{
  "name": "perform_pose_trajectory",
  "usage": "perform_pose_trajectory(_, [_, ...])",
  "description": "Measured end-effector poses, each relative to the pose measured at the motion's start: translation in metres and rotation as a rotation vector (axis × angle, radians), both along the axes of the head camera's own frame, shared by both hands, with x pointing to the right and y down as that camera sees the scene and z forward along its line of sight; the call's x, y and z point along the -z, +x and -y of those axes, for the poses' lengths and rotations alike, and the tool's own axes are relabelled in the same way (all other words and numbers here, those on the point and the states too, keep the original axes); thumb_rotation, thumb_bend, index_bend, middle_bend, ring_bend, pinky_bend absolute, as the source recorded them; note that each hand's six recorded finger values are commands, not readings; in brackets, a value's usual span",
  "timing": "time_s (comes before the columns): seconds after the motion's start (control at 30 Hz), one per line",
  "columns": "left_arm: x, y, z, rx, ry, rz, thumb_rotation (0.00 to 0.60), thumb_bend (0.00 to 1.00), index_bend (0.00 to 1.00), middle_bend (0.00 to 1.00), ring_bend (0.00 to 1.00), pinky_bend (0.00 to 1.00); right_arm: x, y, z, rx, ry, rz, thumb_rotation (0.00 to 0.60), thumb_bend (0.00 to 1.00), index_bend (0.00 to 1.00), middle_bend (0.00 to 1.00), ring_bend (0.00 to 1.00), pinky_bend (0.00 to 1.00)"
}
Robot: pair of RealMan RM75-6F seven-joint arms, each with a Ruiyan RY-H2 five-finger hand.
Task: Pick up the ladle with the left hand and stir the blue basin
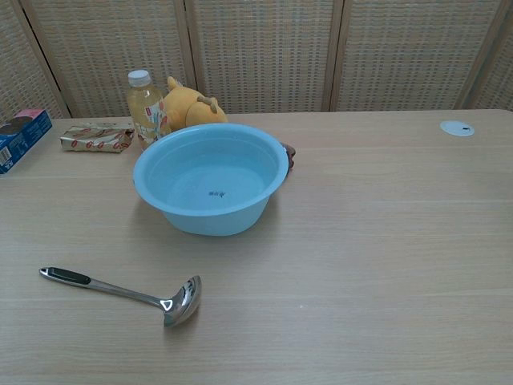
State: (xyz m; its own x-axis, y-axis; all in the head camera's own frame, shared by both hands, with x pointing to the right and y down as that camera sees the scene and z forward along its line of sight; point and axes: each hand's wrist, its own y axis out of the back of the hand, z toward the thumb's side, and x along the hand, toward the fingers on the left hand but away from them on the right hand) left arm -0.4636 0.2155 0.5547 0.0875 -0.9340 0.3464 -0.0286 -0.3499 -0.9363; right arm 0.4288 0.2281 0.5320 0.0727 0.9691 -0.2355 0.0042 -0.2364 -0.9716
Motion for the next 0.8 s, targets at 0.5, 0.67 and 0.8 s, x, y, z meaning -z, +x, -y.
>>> perform_pose_trajectory(0.5, [-0.01, 0.005, 0.002, -0.032, -0.012, 0.013, 0.6, 0.08, 0.0, 0.0, 0.0, 0.0, 0.001, 0.0, 0.0, -0.006, -0.004, 0.012, 0.6, 0.0, 0.0, 0.0, 0.0, 0.0])
perform_pose_trajectory(0.67, [-0.023, 0.016, 0.008, -0.079, -0.029, -0.015, 0.6, 0.08, 0.0, 0.64, 0.6, 0.47, 0.001, 0.001, 0.002, -0.012, -0.007, 0.016, 0.6, 0.0, 0.0, 0.0, 0.0, 0.0])
perform_pose_trajectory(0.8, [-0.037, 0.027, 0.013, -0.118, -0.06, -0.062, 0.6, 0.09, 0.0, 0.96, 0.95, 0.98, -0.001, 0.0, 0.003, -0.015, -0.013, 0.021, 0.6, 0.0, 0.0, 0.0, 0.0, 0.0])
